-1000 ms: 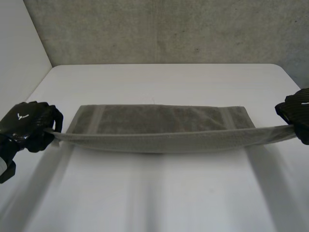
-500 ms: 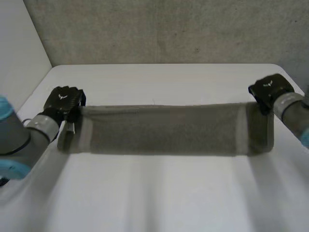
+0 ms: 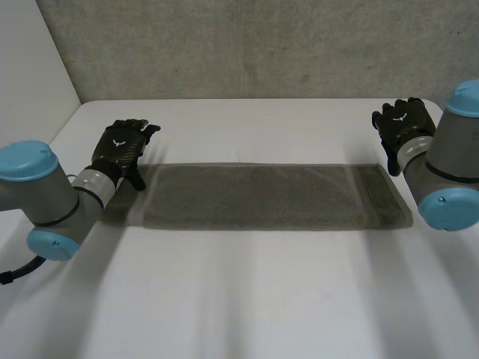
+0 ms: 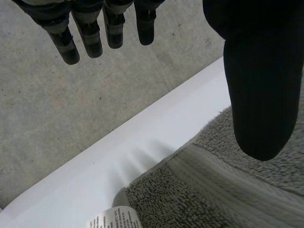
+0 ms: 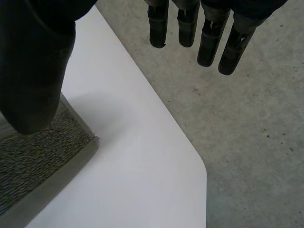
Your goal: Fold the towel.
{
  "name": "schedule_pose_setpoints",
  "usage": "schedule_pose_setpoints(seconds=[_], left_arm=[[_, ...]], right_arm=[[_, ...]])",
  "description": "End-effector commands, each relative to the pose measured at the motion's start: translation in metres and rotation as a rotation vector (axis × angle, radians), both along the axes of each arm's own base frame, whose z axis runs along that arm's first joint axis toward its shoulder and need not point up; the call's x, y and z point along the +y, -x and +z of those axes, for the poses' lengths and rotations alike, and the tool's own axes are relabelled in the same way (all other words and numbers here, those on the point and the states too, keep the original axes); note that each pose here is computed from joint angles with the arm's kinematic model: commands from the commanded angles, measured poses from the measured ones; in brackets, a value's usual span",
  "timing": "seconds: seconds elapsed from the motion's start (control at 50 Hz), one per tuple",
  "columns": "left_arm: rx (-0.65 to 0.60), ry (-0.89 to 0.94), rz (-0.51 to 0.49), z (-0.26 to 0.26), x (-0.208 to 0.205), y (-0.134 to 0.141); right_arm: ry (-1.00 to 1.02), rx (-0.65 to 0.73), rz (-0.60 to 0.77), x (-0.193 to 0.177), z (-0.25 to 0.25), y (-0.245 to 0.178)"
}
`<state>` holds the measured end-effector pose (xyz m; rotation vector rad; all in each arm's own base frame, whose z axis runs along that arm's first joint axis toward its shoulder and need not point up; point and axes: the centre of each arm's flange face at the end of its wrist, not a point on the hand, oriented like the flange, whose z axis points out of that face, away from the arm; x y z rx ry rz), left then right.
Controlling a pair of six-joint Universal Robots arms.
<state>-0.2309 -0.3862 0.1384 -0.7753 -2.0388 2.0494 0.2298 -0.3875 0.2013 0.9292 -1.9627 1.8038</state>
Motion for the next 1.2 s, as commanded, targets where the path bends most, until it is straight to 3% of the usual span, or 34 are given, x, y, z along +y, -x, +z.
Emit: schedule_pose_setpoints(seconds=[0.02,0.2,0.28,0.4,0.5,1.2], left_arm=[[0.012,0.016,0.002,0.03,0.03,-0.007],[0.031,0.039,0.006,0.056,0.066,-0.016],[0.077,0.0,0.008,0.053,0.077,-0.018],[0.241,-0.097,0.017,0.037,0.089,-0.021],[0.254,-0.076,0.012,0.034,0.092,-0.02],[0.26,-0.015,0.003,0.031,0.095,-0.02]], right_arm=[[-0.005,-0.007,0.006,0.037,0.021,0.01],[-0.129,0.006,0.058,0.078,-0.001,0.02],[-0.189,0.005,0.035,0.077,-0.017,0.035],[-0.31,-0.065,0.066,0.073,-0.05,0.043],[-0.374,-0.137,0.062,0.063,-0.069,0.052],[-0.293,-0.139,-0.037,0.033,-0.085,0.079]])
